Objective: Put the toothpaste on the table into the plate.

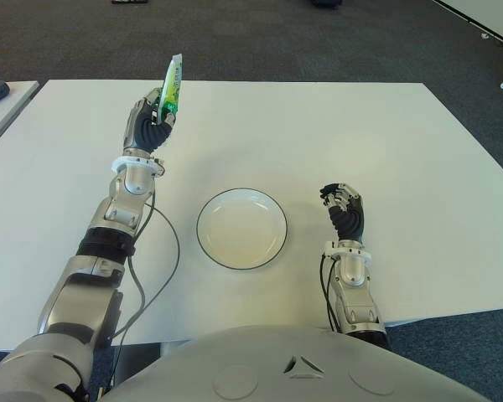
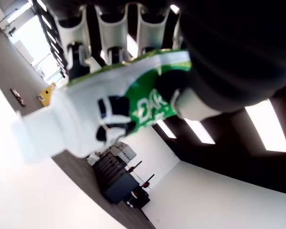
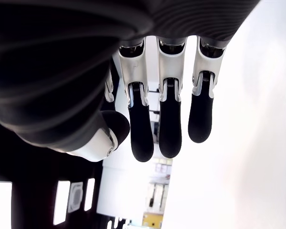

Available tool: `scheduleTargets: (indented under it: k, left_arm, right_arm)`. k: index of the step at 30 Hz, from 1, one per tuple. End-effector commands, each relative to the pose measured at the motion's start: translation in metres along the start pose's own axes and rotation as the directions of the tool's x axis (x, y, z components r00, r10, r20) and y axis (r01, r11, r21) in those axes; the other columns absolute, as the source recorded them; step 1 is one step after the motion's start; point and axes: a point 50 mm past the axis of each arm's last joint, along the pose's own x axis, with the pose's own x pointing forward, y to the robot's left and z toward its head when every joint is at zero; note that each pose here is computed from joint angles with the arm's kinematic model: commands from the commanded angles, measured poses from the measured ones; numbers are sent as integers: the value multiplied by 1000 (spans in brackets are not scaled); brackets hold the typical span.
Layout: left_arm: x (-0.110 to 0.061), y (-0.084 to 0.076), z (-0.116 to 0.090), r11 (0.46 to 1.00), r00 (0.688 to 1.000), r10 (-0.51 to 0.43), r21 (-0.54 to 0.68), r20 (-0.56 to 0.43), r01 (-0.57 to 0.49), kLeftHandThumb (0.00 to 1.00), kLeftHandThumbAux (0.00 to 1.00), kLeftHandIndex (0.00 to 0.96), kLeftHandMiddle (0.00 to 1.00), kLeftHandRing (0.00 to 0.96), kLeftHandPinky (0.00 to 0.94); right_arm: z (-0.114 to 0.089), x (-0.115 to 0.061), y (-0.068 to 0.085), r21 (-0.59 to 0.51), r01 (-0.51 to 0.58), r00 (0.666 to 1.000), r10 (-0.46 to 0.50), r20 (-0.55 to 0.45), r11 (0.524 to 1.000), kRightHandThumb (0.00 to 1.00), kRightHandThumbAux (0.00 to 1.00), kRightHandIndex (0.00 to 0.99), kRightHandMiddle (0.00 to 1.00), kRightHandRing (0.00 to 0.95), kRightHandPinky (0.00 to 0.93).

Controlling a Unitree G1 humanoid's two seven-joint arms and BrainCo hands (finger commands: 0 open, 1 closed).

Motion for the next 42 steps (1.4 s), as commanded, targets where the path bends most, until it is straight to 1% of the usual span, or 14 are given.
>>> scheduleTargets:
  k: [1,14,17,21,24,27,30,34,36,39,42]
  left_arm:
    - [-6,-1,-1,999,1000,-12,-39,-12,12,721,705,441,860,846,850]
    - [-12,-1,-1,999,1000,-26,-39,-6,25,720,704,441,857,844,843]
    - [-19,-6,1,998,998,-58,-32,12,58,720,704,441,856,843,842]
    - [-36,-21,8,989,987,-146,-7,67,147,723,704,441,857,846,845]
    - [-44,-27,12,976,970,-218,32,107,216,728,703,441,860,849,848]
    - [-47,-29,13,965,957,-262,65,127,256,731,703,441,861,852,851]
    - [-51,-35,9,934,927,-348,139,141,329,733,702,442,861,853,851]
    - [-56,-42,3,885,886,-438,244,153,396,733,701,442,860,853,839]
    - [-57,-43,2,864,869,-466,297,166,406,732,701,442,858,851,830]
    - [-58,-44,3,842,852,-490,354,183,408,729,702,442,851,843,812]
    - [-59,-49,10,823,831,-515,394,210,410,727,702,442,849,840,813]
  right_arm:
    - [-1,1,1,3,1,1000,-1,-4,1000,705,730,428,482,457,459]
    - [-1,0,1,9,-10,1000,10,2,1000,705,730,428,481,460,462]
    - [-1,0,1,11,-8,1000,8,1,1000,705,730,428,481,460,463]
    - [-1,0,1,9,-3,1000,3,0,1000,705,730,428,481,457,457]
    - [-1,0,1,7,-1,1000,1,-1,1000,705,730,428,481,456,453]
    - [-1,0,1,6,0,1000,0,0,1000,705,730,428,481,456,452]
    - [-1,0,1,2,1,1000,-1,0,1000,705,730,428,481,455,450]
    - [-2,0,2,-2,1,1000,-1,-3,1000,705,730,428,482,453,440]
    - [-2,0,2,-3,1,1000,-1,-4,1000,705,730,428,482,452,441]
    - [-1,0,2,-2,1,1000,-1,-3,1000,705,730,428,484,452,454]
    - [-1,-1,2,3,-1,1000,1,-3,1000,705,730,428,484,454,457]
